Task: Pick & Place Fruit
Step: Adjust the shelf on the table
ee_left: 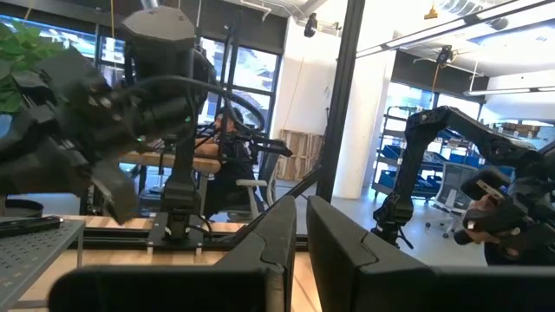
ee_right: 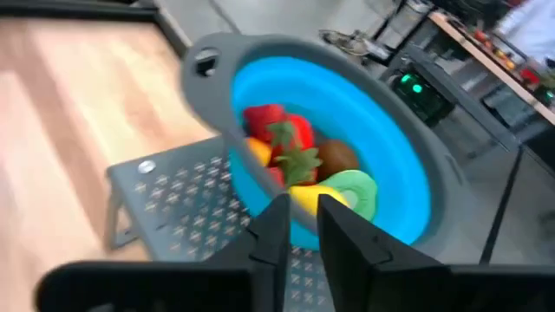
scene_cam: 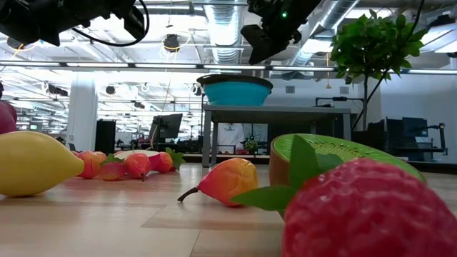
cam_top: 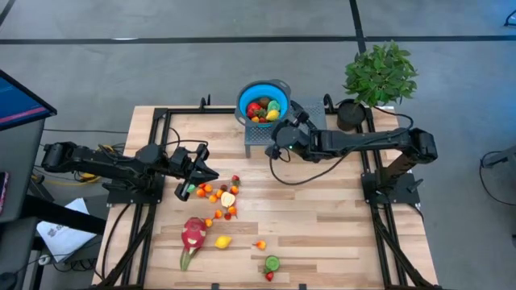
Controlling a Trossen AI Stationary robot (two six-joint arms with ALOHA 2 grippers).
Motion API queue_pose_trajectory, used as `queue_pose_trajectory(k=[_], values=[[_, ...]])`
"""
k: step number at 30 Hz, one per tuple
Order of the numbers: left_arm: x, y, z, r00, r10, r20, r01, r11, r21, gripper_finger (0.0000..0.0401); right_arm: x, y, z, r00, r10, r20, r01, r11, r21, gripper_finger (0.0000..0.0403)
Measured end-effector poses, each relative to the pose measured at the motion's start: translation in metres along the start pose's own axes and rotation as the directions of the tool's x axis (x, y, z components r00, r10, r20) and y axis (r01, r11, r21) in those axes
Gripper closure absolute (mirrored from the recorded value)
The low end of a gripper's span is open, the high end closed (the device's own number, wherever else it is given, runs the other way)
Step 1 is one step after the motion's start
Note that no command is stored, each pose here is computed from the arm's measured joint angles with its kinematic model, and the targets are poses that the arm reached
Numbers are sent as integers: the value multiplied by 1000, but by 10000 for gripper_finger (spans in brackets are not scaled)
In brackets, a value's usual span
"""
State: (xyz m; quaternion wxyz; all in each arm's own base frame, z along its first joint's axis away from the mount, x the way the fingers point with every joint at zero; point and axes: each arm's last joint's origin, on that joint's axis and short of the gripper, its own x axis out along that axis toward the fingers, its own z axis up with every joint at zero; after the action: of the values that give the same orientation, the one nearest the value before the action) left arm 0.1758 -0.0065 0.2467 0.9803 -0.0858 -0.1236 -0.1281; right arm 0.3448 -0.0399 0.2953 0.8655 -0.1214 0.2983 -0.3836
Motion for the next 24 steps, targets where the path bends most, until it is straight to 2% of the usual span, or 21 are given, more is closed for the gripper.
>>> queue_pose_trajectory(k=[7, 11, 15, 20, 24], values=[[0, 0, 0, 1000, 0, 0, 0, 1000, 0, 375, -1, 2, -2, 999, 38, -13, -39, 999, -19, 317], [0, 0, 0, 1000, 1, 0, -1, 1000, 0, 375, -1, 4, -5, 994, 105, -42, -107, 993, -44, 320], [0, 0, 0, 1000, 0, 0, 0, 1000, 0, 375, -1, 3, -11, 990, 104, -91, -111, 991, -80, 327], [0, 0, 0, 1000, 1, 0, -1, 1000, -1, 375, -2, 4, -11, 989, 113, -92, -120, 990, -80, 329], [0, 1, 0, 999, 40, 7, -40, 999, -38, 375, -9, 13, -13, 967, 229, -111, -238, 969, -70, 343]])
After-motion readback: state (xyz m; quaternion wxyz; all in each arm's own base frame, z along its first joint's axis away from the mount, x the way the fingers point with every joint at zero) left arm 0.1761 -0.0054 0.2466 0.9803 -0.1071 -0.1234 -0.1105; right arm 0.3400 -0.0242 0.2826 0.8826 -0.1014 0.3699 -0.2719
